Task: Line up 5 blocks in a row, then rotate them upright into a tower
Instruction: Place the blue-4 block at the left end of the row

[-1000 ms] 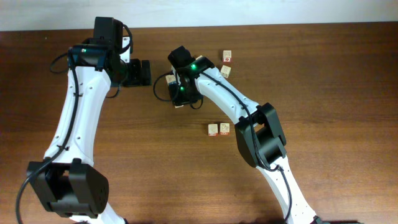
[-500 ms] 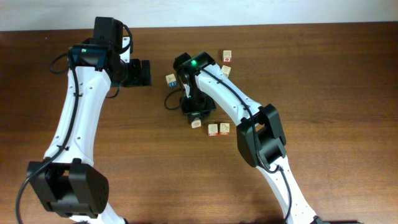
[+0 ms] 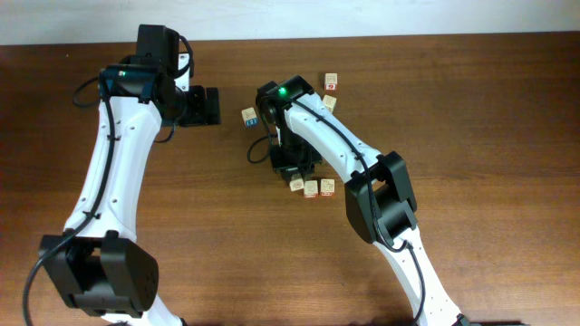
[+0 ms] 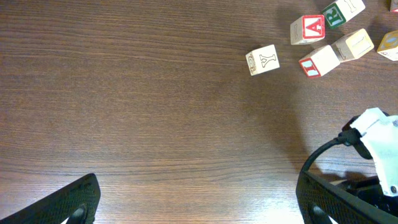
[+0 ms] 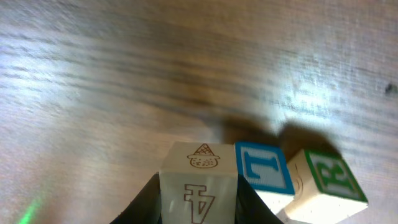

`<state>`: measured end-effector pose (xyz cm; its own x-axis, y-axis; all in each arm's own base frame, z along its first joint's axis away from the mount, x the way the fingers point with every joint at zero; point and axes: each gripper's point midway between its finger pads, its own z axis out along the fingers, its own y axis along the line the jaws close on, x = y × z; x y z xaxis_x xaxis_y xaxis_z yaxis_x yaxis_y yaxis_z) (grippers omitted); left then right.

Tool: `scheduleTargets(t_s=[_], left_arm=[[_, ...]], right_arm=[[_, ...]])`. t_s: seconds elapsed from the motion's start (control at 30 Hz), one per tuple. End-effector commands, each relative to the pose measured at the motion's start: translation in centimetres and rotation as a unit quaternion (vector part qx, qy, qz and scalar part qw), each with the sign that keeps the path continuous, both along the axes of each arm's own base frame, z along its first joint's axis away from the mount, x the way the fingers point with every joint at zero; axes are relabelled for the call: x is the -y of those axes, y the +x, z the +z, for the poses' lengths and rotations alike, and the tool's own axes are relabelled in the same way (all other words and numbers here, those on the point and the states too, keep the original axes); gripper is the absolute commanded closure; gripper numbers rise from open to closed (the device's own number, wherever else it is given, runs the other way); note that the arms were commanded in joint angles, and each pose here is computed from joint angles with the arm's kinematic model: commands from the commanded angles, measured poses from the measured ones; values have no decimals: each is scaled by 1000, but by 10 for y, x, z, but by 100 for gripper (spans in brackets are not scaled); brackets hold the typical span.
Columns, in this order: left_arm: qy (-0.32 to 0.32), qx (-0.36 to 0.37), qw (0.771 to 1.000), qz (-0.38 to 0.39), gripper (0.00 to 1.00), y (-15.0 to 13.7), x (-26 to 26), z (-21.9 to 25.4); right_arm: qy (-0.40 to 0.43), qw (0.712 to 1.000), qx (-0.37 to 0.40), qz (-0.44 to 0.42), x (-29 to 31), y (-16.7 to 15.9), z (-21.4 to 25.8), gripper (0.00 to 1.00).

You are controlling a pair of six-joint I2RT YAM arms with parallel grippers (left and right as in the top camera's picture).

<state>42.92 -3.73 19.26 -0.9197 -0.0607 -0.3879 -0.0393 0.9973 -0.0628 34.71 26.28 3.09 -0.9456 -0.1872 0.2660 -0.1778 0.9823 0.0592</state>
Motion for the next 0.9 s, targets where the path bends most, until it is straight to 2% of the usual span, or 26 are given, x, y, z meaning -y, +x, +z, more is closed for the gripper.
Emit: scheduleTargets(t_s=[0.0, 0.3, 0.37, 0.7, 0.87], left_arm=[[0, 8, 1000, 7, 1, 4, -1, 6], [0, 8, 1000, 7, 1, 4, -1, 6], [0, 8, 1000, 7, 1, 4, -1, 6], [0, 8, 1000, 7, 1, 4, -1, 6], [0, 8, 1000, 7, 1, 4, -1, 6]], right_arm=[[-4, 1000, 9, -6, -1, 1, 7, 75], [-7, 1000, 8, 7, -8, -7, 7, 75], [-8, 1000, 6, 7, -8, -7, 7, 70], [-10, 1000, 0, 9, -8, -11, 7, 69], [-10, 1000, 2, 10, -9, -11, 6, 61]])
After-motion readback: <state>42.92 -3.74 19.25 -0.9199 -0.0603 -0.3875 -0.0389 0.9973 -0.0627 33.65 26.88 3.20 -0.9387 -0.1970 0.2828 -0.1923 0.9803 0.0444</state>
